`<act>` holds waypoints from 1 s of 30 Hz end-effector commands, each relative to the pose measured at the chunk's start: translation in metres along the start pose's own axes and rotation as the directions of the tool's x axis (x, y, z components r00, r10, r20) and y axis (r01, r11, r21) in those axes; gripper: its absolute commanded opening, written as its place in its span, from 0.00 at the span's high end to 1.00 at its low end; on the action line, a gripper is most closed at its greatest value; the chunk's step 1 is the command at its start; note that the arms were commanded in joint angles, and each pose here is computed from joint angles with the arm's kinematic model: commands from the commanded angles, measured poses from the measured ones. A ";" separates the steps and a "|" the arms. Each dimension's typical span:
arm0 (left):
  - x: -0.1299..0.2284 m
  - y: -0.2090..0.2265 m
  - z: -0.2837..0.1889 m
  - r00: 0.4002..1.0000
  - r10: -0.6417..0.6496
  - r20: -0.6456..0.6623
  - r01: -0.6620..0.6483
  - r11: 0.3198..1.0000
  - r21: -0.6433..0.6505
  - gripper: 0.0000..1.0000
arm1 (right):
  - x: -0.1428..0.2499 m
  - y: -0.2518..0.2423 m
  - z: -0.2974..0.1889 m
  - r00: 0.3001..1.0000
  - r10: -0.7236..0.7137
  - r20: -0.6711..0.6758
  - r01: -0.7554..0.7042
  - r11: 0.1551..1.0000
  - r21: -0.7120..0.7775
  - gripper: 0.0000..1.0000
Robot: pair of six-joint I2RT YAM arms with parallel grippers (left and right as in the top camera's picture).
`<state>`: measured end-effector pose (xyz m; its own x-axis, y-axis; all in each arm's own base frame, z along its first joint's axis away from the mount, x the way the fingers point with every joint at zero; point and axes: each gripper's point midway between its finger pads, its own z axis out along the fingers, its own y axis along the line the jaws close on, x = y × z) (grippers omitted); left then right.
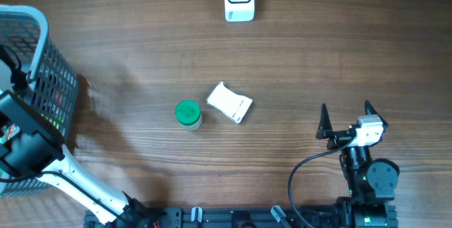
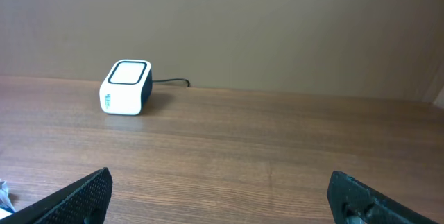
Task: Scan the item barcode
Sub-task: 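Reach into the basket and grasp the red-white Kimberly-Clark pack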
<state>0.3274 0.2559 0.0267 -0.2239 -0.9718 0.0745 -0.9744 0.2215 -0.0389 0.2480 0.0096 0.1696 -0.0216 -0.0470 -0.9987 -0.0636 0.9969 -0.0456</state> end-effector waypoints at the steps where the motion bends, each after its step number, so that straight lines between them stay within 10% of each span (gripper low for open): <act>1: 0.010 0.006 0.013 0.999 -0.002 -0.048 0.001 1.000 -0.026 0.43 | 0.000 0.001 0.000 1.000 -0.005 0.002 0.005 1.000 -0.006 0.00; 14: -0.017 -0.003 -0.214 0.951 -0.034 0.308 -0.036 0.975 0.219 0.44 | 0.000 0.001 0.000 1.000 -0.005 0.002 0.005 1.000 -0.006 0.00; 30: 0.188 -0.037 -0.395 0.841 0.189 0.506 -0.498 0.634 0.591 0.44 | 0.000 0.001 0.000 1.000 -0.005 0.002 0.005 1.000 -0.006 0.00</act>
<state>0.3056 0.1532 0.4151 -0.2441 -0.8698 -0.4287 -0.6310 0.4782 -0.6109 0.2480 0.0096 0.1695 -0.0220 -0.0470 -0.9987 -0.0636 0.9969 -0.0455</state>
